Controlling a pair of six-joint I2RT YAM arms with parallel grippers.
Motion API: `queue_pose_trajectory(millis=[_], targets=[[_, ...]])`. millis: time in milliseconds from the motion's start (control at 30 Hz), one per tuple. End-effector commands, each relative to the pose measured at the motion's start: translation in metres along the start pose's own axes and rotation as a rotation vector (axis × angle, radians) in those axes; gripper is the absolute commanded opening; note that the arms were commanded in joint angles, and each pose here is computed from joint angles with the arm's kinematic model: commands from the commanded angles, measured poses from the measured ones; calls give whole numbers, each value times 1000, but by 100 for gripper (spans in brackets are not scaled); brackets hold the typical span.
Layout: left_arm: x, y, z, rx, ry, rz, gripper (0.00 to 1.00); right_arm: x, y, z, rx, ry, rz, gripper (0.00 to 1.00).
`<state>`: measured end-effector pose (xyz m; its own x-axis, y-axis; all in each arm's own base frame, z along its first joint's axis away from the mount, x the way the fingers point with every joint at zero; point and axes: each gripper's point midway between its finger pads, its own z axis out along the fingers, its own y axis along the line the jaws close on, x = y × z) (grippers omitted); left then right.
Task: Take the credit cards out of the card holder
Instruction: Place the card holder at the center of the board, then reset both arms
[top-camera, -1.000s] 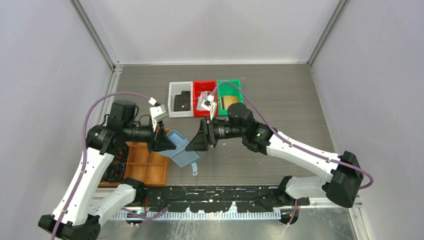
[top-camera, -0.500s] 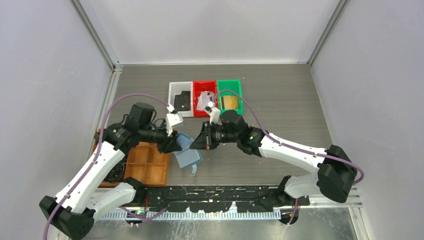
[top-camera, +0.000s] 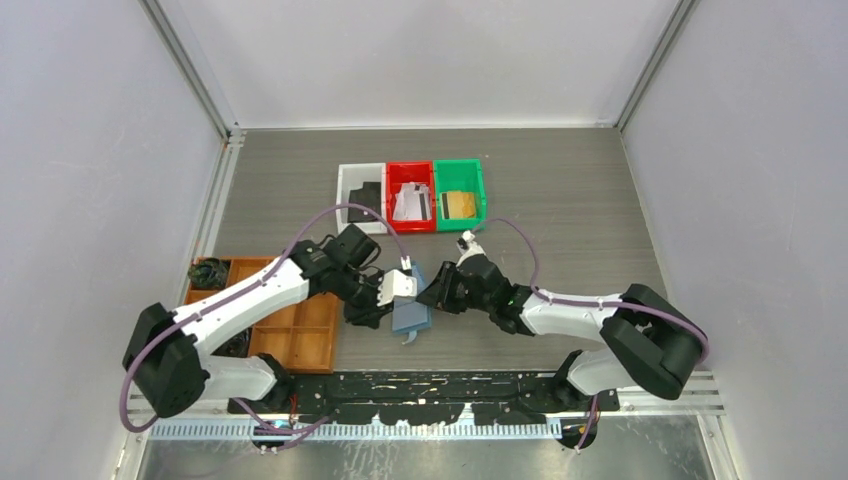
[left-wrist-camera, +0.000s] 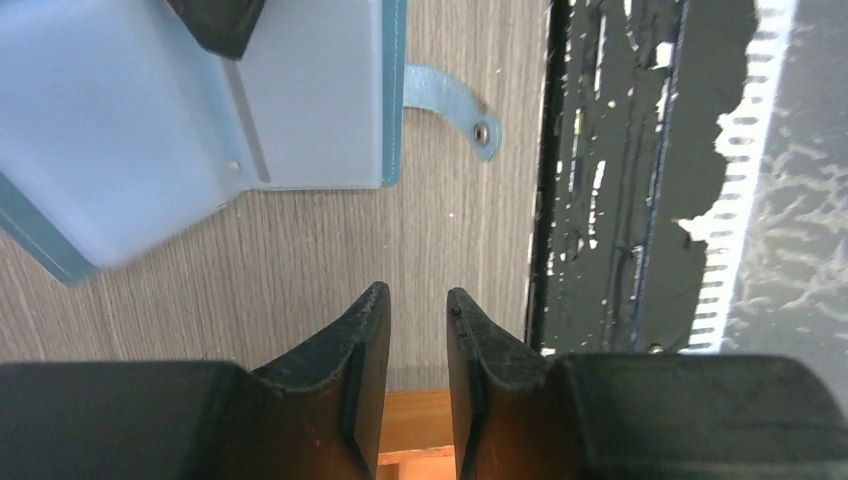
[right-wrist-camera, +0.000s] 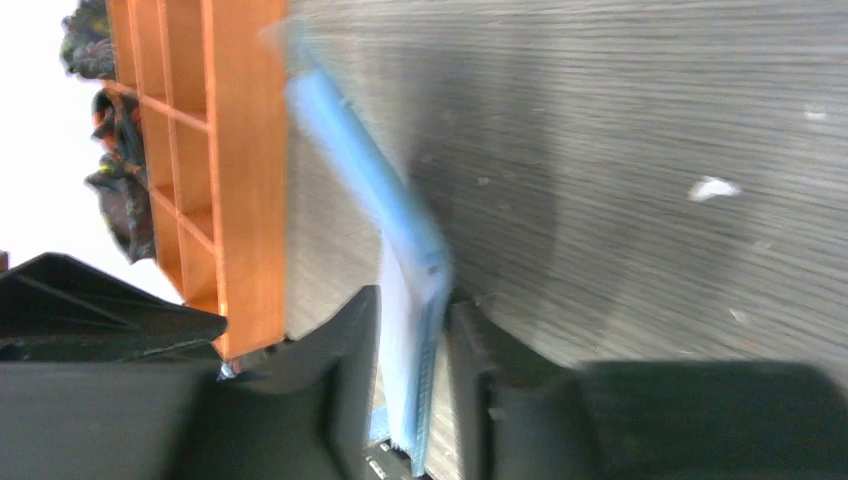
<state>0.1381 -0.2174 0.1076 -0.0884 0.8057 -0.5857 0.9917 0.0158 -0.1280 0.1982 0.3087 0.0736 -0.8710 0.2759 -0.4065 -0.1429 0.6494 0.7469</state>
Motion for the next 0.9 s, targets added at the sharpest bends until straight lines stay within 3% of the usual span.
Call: queue_pose_trajectory(millis=[0, 167, 200, 267, 300, 333, 567, 700, 867], targets=[[-16, 26, -1, -73, -9, 106, 27, -25, -14, -5, 43, -177, 2, 49], [-19, 44, -23, -150, 85, -28, 36, -33, -41, -42, 190, -229, -57, 74], [-19, 51, -30, -172, 92, -87, 43, -35, -46, -51, 224, -233, -63, 79], [-20, 67, -48, -225, 83, -233, 73, -49, -45, -72, 257, -289, -78, 96], [-20, 76, -58, -258, 72, -298, 89, -60, -45, -83, 284, -332, -91, 99], [-17, 88, -70, -303, 61, -367, 98, -72, -41, -96, 303, -385, -108, 99], [7, 136, -149, -526, -156, -665, 100, -167, -52, -208, 646, -862, -207, 99], [39, 162, -180, -685, -297, -734, 100, -191, -86, -244, 772, -971, -75, 99], [85, 195, -190, -842, -385, -844, 100, -197, -138, -260, 905, -1056, 71, 100]])
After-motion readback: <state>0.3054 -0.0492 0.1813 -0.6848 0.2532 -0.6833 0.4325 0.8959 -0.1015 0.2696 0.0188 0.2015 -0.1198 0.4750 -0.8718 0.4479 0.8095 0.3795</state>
